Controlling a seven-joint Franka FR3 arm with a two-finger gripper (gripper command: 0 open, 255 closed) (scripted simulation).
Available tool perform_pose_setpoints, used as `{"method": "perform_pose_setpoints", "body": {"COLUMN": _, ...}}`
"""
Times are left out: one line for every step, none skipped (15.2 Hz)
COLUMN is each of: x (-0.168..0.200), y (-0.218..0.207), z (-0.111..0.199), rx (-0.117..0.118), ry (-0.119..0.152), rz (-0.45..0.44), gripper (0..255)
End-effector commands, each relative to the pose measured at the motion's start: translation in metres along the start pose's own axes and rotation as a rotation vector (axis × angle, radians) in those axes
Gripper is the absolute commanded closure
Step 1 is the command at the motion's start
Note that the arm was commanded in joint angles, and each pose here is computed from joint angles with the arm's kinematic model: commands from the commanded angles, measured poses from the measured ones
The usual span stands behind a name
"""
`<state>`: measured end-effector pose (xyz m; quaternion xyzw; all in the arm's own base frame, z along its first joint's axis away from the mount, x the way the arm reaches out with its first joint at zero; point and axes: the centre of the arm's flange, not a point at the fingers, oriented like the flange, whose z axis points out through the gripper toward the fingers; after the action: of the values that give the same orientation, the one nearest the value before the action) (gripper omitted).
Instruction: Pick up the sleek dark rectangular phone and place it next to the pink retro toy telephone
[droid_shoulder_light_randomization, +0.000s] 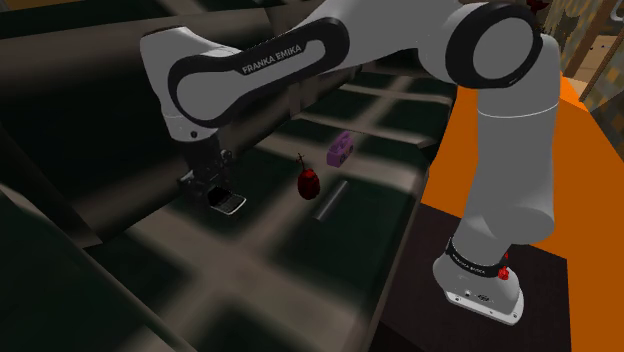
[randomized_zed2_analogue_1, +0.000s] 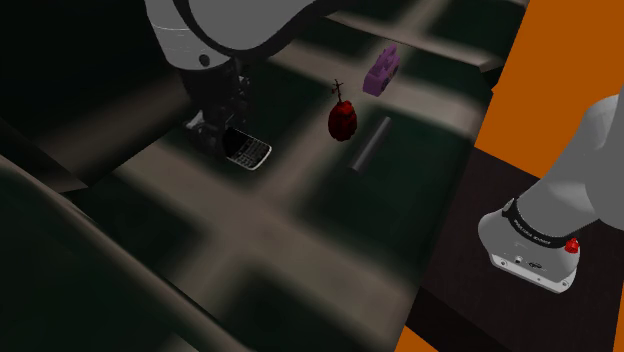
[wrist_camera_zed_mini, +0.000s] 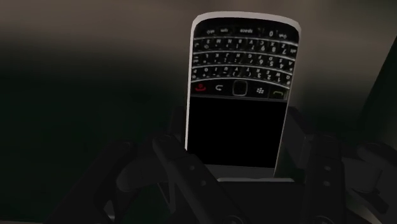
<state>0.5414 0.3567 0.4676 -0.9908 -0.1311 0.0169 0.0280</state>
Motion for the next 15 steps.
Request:
{"method": "perform_pose_setpoints", "body": {"x": 0.0, "y": 0.0, "z": -0.011, "rx": 0.0, "ry": 0.0, "rz": 0.0, "gripper": 255}}
{"method": "perform_pose_setpoints", "body": {"x": 0.0, "y": -0.001, "z": -0.016, "rx": 0.0, "ry": 0.0, "rz": 0.0, "gripper": 255}}
{"method": "perform_pose_setpoints", "body": {"x": -0.001, "y": -0.001, "z": -0.021, "rx": 0.0, "ry": 0.0, "rz": 0.0, "gripper": 255}}
{"method": "perform_pose_setpoints", "body": {"x": -0.001, "y": -0.001, "z": -0.027, "rx": 0.0, "ry": 0.0, "rz": 0.0, "gripper": 255}}
{"method": "perform_pose_setpoints", "body": {"x": -0.001, "y": -0.002, "z": -0.032, "rx": 0.0, "ry": 0.0, "rz": 0.0, "gripper": 255}}
{"method": "perform_pose_setpoints", "body": {"x": -0.008, "y": 0.009, "z": -0.032, "rx": 0.0, "ry": 0.0, "rz": 0.0, "gripper": 255}}
{"method": "perform_pose_setpoints", "body": {"x": -0.015, "y": 0.021, "z": -0.033, "rx": 0.0, "ry": 0.0, "rz": 0.0, "gripper": 255}}
{"method": "perform_pose_setpoints", "body": {"x": -0.022, "y": 0.032, "z": -0.033, "rx": 0.0, "ry": 0.0, "rz": 0.0, "gripper": 255}}
{"method": "perform_pose_setpoints", "body": {"x": -0.03, "y": 0.043, "z": -0.034, "rx": 0.0, "ry": 0.0, "rz": 0.0, "gripper": 255}}
{"method": "perform_pose_setpoints", "body": {"x": -0.037, "y": 0.054, "z": -0.034, "rx": 0.0, "ry": 0.0, "rz": 0.0, "gripper": 255}}
{"method": "perform_pose_setpoints", "body": {"x": -0.044, "y": 0.065, "z": -0.035, "rx": 0.0, "ry": 0.0, "rz": 0.0, "gripper": 255}}
{"method": "perform_pose_setpoints", "body": {"x": -0.051, "y": 0.076, "z": -0.035, "rx": 0.0, "ry": 0.0, "rz": 0.0, "gripper": 255}}
{"method": "perform_pose_setpoints", "body": {"x": -0.058, "y": 0.087, "z": -0.036, "rx": 0.0, "ry": 0.0, "rz": 0.0, "gripper": 255}}
{"method": "perform_pose_setpoints", "body": {"x": -0.065, "y": 0.098, "z": -0.036, "rx": 0.0, "ry": 0.0, "rz": 0.0, "gripper": 255}}
{"method": "perform_pose_setpoints", "body": {"x": -0.073, "y": 0.109, "z": -0.037, "rx": 0.0, "ry": 0.0, "rz": 0.0, "gripper": 255}}
